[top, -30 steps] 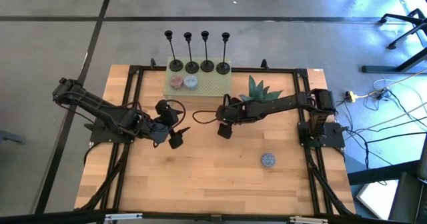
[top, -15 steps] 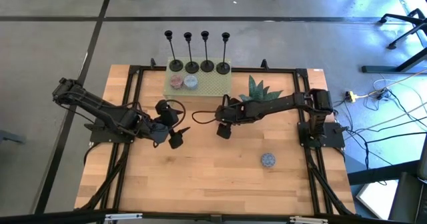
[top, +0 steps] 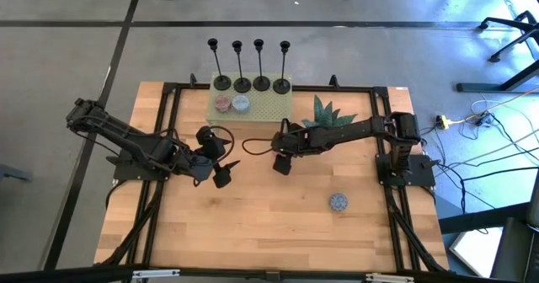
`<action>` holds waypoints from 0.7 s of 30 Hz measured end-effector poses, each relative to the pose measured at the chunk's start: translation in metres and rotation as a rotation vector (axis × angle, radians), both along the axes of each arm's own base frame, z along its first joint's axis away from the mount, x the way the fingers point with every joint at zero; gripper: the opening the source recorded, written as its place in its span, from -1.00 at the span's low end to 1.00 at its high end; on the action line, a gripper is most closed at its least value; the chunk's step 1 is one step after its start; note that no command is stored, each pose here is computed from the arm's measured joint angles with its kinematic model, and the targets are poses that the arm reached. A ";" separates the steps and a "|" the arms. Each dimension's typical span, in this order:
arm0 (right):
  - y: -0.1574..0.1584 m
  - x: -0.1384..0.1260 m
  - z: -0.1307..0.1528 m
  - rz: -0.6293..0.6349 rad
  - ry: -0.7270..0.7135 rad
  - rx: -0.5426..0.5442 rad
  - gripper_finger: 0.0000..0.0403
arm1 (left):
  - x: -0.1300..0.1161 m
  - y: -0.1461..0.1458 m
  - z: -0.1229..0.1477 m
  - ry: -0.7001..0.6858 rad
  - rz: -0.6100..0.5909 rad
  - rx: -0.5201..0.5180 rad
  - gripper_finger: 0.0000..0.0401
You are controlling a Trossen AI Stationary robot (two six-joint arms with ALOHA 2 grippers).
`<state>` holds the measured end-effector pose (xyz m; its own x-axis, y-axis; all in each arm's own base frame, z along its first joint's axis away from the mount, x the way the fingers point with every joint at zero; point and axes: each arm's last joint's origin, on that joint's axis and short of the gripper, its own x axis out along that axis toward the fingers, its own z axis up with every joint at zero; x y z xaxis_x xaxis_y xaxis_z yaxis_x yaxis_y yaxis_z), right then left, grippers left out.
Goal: Pick & Place candle stick holders
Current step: Put the red scented candle on the shelf
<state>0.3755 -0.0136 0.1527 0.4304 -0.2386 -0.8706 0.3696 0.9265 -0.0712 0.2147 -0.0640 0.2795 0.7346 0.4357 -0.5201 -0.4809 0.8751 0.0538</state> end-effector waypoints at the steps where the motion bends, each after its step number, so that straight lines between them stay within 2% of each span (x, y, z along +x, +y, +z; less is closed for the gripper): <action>1: 0.000 0.000 0.000 0.000 -0.003 0.001 0.32 | 0.000 0.000 0.000 0.000 0.000 0.000 0.67; 11: 0.003 0.002 0.005 0.010 -0.010 0.008 0.13 | 0.000 0.000 0.000 0.000 0.000 0.000 0.67; 17: 0.014 0.011 0.021 0.055 -0.025 0.016 0.05 | 0.000 0.000 0.000 0.000 0.000 0.000 0.67; 21: 0.017 0.009 0.023 0.092 0.018 -0.003 0.05 | 0.000 0.000 0.000 0.000 0.000 0.000 0.67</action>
